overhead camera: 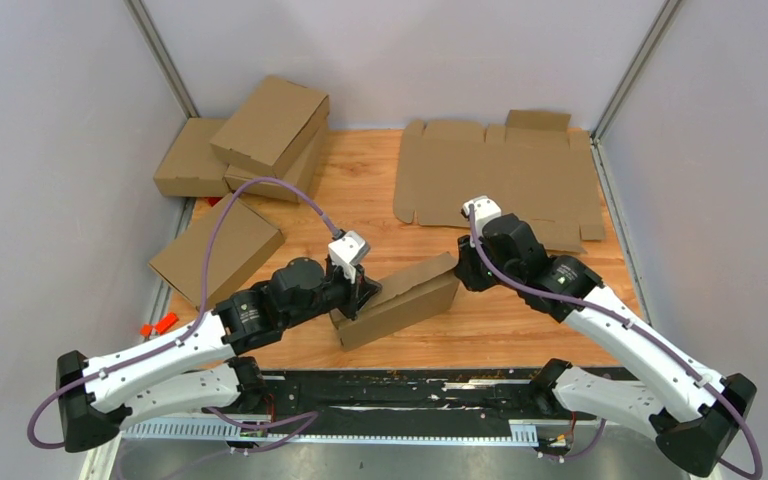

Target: Fold the paper box

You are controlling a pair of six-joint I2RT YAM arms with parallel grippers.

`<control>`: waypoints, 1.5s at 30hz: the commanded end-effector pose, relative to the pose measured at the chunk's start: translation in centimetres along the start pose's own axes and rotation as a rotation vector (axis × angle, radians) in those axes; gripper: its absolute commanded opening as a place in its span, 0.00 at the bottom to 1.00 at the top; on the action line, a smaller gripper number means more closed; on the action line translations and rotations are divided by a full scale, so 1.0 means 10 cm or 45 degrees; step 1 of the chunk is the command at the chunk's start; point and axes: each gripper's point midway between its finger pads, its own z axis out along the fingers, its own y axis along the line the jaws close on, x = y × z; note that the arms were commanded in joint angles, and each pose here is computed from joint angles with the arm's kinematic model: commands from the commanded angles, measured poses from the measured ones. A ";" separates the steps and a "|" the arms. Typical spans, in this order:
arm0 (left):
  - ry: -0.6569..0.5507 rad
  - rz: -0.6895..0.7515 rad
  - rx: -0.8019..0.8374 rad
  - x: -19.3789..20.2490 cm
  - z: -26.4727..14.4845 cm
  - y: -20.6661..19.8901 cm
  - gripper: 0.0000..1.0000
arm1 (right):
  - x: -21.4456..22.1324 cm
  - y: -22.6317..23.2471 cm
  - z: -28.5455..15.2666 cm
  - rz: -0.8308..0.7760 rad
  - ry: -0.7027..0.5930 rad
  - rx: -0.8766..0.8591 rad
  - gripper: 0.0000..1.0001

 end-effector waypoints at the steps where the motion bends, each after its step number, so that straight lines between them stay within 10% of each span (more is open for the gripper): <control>1: 0.023 -0.034 -0.015 0.12 -0.01 0.03 0.01 | 0.29 0.00 -0.01 -0.001 0.169 -0.001 0.25; 7: 0.065 -0.015 -0.027 0.17 0.02 0.05 0.01 | 0.16 -0.03 -0.20 -0.005 0.152 0.028 0.63; 13: 0.072 -0.024 -0.023 0.21 0.06 0.04 0.01 | -0.06 0.06 -0.43 -0.016 0.050 -0.043 0.72; 18: 0.070 -0.016 -0.013 0.20 0.07 0.03 0.01 | -0.42 0.18 -0.62 0.010 -0.111 -0.109 0.59; 27: 0.112 0.004 0.006 0.18 0.08 -0.02 0.01 | -0.53 0.16 -0.36 0.014 -0.102 -0.051 0.03; 37: 0.146 -0.002 0.006 0.25 0.09 -0.01 0.00 | 0.11 -0.11 0.08 0.071 0.062 0.075 0.00; 45: 0.093 -0.016 0.003 0.14 0.01 -0.01 0.00 | -0.35 0.02 -0.19 0.051 -0.032 0.021 0.00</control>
